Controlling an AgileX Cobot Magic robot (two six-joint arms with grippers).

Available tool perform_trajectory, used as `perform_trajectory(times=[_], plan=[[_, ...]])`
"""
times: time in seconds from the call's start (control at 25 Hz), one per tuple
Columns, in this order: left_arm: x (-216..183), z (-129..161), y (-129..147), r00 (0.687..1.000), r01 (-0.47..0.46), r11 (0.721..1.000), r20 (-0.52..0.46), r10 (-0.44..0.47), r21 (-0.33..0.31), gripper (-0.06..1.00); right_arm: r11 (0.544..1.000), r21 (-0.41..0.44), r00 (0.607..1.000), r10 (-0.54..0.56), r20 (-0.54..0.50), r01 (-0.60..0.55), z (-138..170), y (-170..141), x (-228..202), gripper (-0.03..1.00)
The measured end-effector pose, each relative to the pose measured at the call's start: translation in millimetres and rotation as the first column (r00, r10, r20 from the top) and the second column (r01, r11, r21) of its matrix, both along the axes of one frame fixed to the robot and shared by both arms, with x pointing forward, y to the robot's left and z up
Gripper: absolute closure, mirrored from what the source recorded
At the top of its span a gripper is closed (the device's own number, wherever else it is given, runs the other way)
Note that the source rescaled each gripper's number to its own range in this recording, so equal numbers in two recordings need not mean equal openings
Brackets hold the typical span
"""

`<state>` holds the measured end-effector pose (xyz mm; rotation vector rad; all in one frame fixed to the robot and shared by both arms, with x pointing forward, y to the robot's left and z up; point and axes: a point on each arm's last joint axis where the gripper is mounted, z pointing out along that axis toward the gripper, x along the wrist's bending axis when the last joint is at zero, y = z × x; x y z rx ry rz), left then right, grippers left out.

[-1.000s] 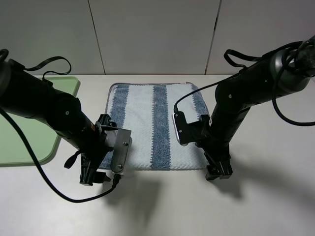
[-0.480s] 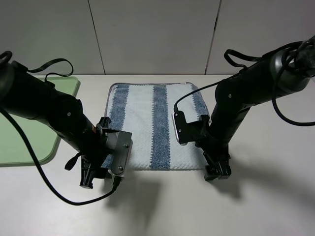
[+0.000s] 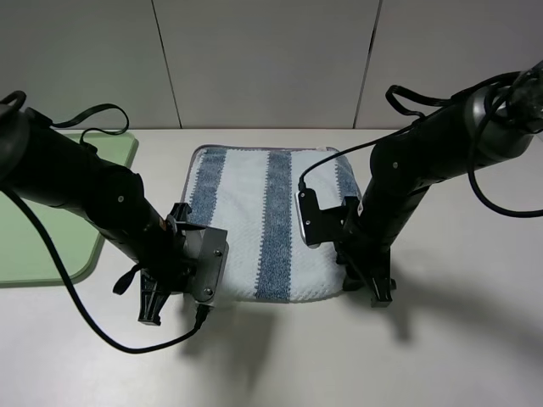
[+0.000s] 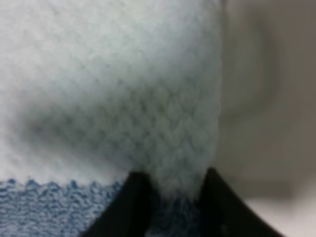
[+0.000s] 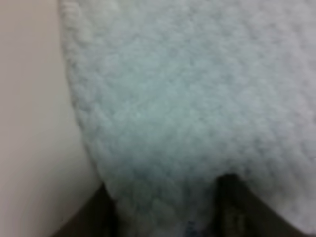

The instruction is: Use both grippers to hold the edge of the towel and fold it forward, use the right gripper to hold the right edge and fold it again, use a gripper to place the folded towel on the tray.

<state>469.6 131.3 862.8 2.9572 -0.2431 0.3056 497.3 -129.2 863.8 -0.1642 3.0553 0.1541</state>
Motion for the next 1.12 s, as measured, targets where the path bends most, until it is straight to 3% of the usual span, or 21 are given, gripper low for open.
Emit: perform_trajectory(times=[0.16,0.4,1.12], plan=[[1.0,-0.2,-0.5,1.0,-0.001,1.0,0.01,0.001,-0.005,0.87,1.0,0.005,1.0,-0.001,0.009,0.001,0.2,0.5,1.0,0.7],[0.8,-0.4,-0.4,1.0,0.0,1.0,0.01,0.0,-0.005,0.94,1.0,0.006,1.0,0.002,0.015,-0.002,-0.1,1.0,2.1,0.96],[-0.2,6.8,0.2,1.0,0.004,1.0,0.015,-0.004,-0.009,0.94,1.0,-0.001,1.0,-0.005,-0.015,0.005,5.1,-0.5,-1.9,0.97]])
